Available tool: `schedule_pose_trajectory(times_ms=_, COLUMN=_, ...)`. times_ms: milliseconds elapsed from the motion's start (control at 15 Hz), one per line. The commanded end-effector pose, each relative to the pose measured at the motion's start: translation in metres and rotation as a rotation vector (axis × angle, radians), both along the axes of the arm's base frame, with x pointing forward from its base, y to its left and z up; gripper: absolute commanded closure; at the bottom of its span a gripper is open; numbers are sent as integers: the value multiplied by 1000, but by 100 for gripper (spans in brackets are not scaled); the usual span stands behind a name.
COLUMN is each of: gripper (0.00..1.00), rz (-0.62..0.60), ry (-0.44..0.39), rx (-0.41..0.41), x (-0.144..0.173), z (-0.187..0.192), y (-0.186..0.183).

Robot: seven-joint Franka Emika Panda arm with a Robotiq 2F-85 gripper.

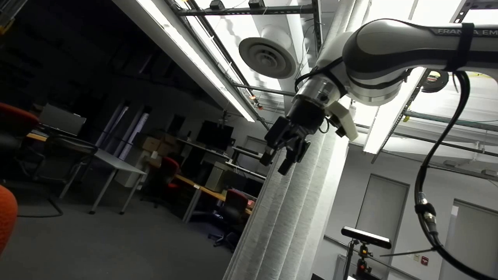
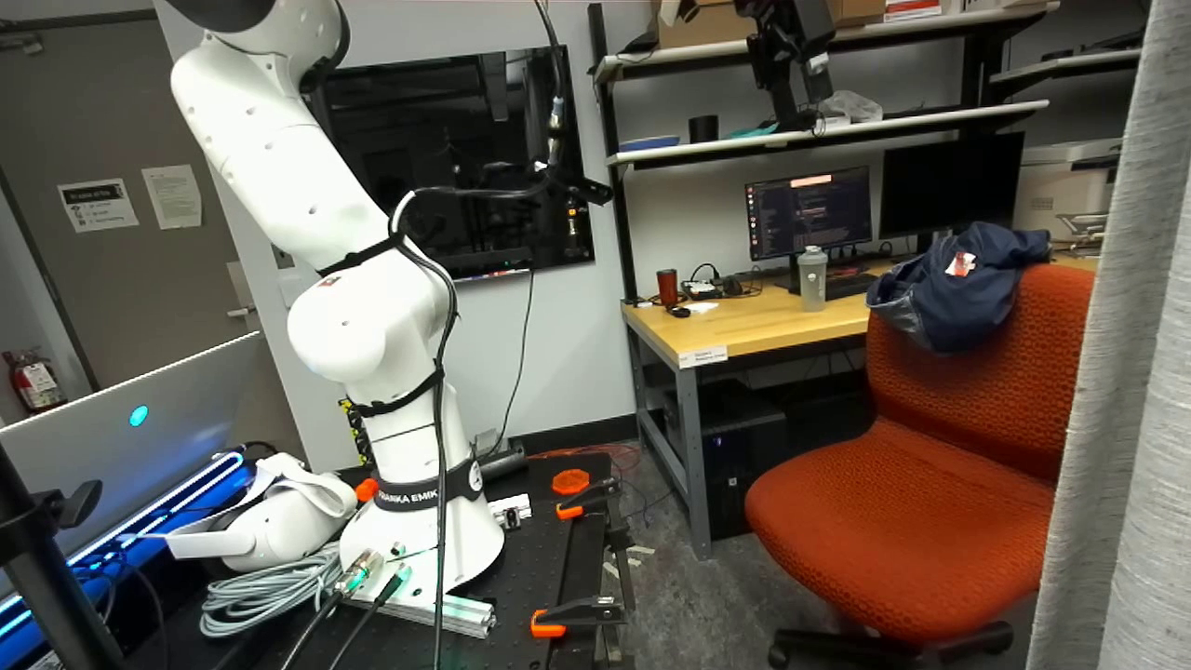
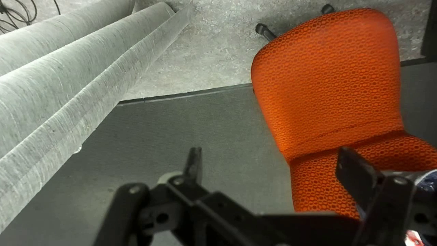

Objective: Pull the grey curtain to the left.

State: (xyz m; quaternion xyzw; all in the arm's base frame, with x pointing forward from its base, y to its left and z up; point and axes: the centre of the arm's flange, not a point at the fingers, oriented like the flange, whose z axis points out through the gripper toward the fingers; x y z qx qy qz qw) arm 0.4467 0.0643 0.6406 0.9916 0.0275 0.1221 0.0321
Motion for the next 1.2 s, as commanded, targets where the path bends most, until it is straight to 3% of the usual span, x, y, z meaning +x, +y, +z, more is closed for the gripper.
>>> schedule_pose_trajectory(times_ms=0, gripper=0, rz=0, ry=-1, rx=0, x=0, z=0, y=0)
schedule_pose_trajectory(times_ms=267, gripper=0, rz=-42, ry=-2, rx=-6, x=6, z=0, y=-18)
schedule_pose_trajectory(times_ms=800, gripper=0, rz=-240, ry=-21, rx=-46, x=18, z=10, y=-129)
schedule_pose_trajectory(times_ms=1133, gripper=0, rz=-339, ry=-120, rx=-100, x=32, z=20, y=-185)
